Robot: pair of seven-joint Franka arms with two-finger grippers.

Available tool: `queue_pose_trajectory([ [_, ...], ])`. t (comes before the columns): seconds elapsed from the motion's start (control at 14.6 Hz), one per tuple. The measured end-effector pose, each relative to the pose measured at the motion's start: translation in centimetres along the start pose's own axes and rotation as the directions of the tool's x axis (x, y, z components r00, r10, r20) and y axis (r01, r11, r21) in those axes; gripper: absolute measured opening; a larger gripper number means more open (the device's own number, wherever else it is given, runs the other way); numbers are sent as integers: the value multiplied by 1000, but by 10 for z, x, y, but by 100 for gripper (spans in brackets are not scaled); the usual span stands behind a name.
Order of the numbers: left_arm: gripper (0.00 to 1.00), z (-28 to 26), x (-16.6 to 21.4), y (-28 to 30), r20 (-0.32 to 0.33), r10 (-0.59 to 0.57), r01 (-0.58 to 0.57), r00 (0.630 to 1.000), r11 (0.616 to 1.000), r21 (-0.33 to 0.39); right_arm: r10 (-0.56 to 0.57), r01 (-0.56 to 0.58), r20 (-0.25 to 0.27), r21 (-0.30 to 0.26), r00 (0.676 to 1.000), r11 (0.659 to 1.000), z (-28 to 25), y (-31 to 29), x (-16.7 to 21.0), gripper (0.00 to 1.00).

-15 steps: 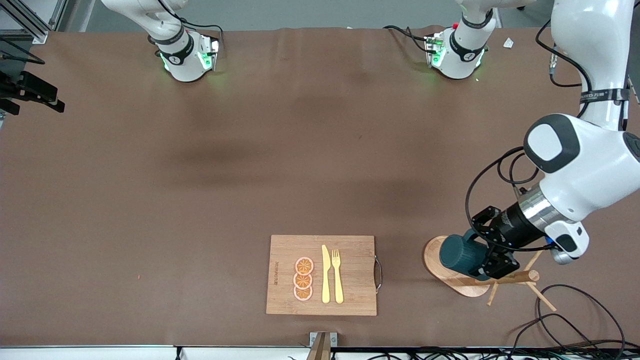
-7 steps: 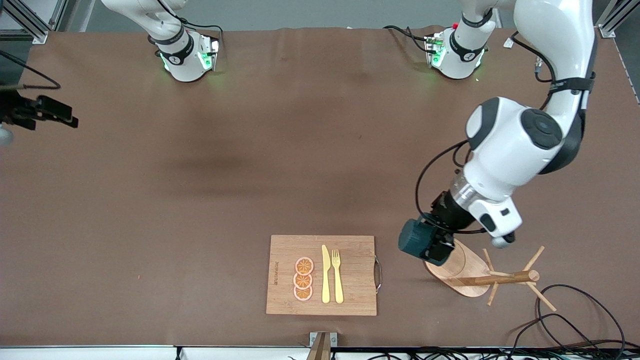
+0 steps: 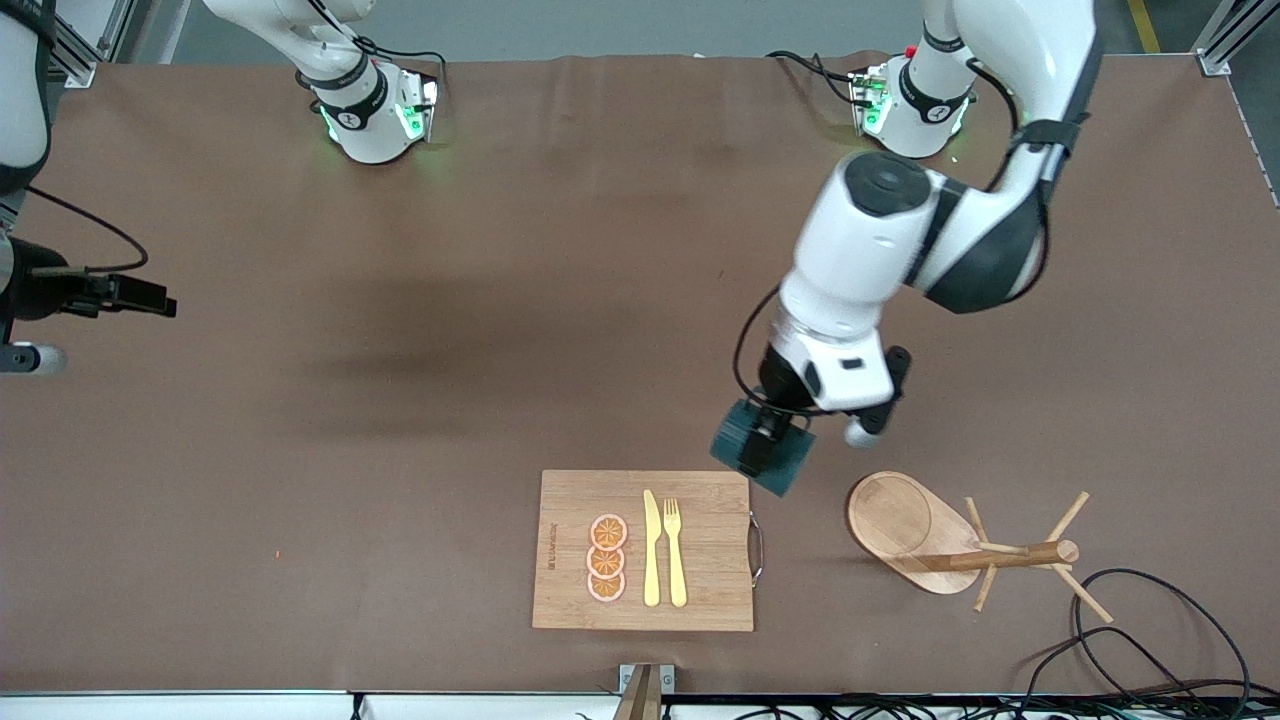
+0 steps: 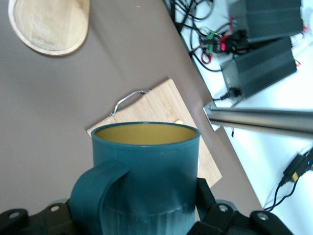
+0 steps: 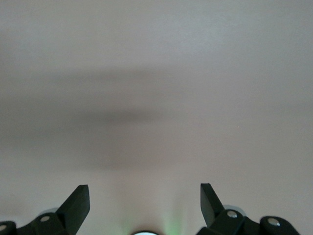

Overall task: Transfer cup from left to right arm and place
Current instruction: 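Lift the teal mug off the stand peg with the left gripper, then carry the mug to mid-table while the right gripper reaches toward it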

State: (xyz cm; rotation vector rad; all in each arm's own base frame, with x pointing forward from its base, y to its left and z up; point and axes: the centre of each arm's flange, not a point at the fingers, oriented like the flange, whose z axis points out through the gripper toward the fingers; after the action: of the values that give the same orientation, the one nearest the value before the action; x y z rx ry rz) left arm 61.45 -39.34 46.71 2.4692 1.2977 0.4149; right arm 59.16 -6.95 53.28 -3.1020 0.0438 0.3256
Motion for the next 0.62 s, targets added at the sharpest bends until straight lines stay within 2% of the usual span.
queue_pose_trajectory([
  [0.21,86,8,-71,-4,-108,129,-131,986,991,-10,7,-7,11,0,1000,1000,12,5,10,100],
  [0.34,86,26,-120,-13,-202,186,-195,961,981,-21,-1,1,2,-3,1000,1000,17,-1,17,100],
  [0.48,86,48,-165,-27,-268,222,-240,938,970,-36,9,-9,1,-4,1000,1000,25,-6,24,100],
  [0.62,86,70,-207,-48,-330,287,-306,899,952,-5,27,-27,-1,-7,1000,1000,32,-11,31,100],
])
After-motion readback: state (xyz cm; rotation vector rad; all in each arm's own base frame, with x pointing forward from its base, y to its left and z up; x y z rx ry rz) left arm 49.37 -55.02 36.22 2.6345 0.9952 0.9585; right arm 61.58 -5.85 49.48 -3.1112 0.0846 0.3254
